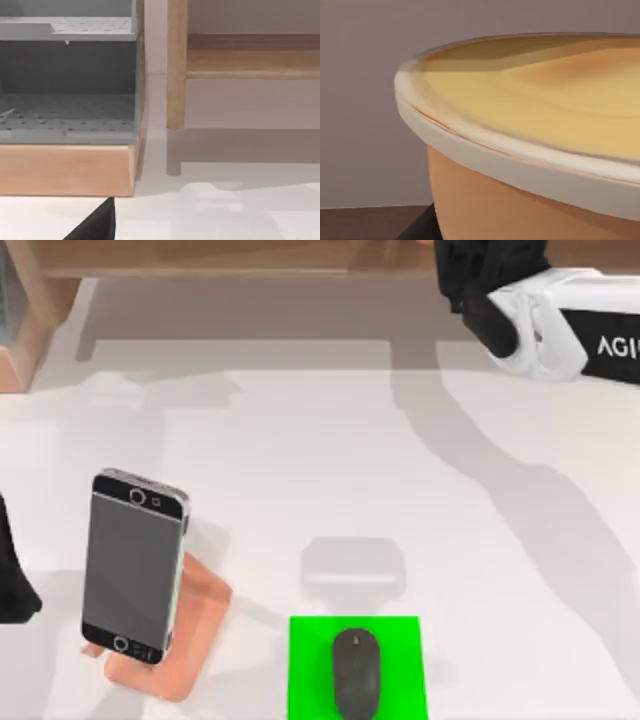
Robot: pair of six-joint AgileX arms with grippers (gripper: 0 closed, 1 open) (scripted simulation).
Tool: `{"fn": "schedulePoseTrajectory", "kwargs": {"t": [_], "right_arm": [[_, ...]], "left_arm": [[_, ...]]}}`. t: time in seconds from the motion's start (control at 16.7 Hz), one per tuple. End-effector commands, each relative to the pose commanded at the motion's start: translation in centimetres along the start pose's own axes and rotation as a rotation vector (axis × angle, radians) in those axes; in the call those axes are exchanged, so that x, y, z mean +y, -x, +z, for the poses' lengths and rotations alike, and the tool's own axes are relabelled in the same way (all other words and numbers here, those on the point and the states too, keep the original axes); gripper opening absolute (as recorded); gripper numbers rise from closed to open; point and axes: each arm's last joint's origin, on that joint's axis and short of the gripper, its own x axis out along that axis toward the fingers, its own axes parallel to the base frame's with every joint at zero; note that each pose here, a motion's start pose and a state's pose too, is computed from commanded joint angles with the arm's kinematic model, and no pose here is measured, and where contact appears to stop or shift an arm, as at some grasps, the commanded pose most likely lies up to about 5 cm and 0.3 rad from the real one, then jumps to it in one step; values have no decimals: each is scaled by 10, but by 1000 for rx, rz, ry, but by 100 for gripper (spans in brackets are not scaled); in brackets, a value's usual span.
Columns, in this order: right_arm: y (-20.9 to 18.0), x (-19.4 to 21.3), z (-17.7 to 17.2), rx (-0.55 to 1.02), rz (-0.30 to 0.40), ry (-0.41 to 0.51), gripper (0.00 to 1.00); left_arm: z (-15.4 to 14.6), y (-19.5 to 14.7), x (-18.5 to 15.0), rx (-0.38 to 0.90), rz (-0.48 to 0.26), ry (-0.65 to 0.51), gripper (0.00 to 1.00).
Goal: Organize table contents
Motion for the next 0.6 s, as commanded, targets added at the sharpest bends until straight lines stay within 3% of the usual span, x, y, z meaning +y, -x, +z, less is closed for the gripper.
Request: {"fn": "schedulePoseTrajectory", "kwargs": {"t": [0.6], "right_arm": [[-12,-7,-6,43,20,38,0]], "left_arm": [[0,0,0,0,0,0,100]]}}
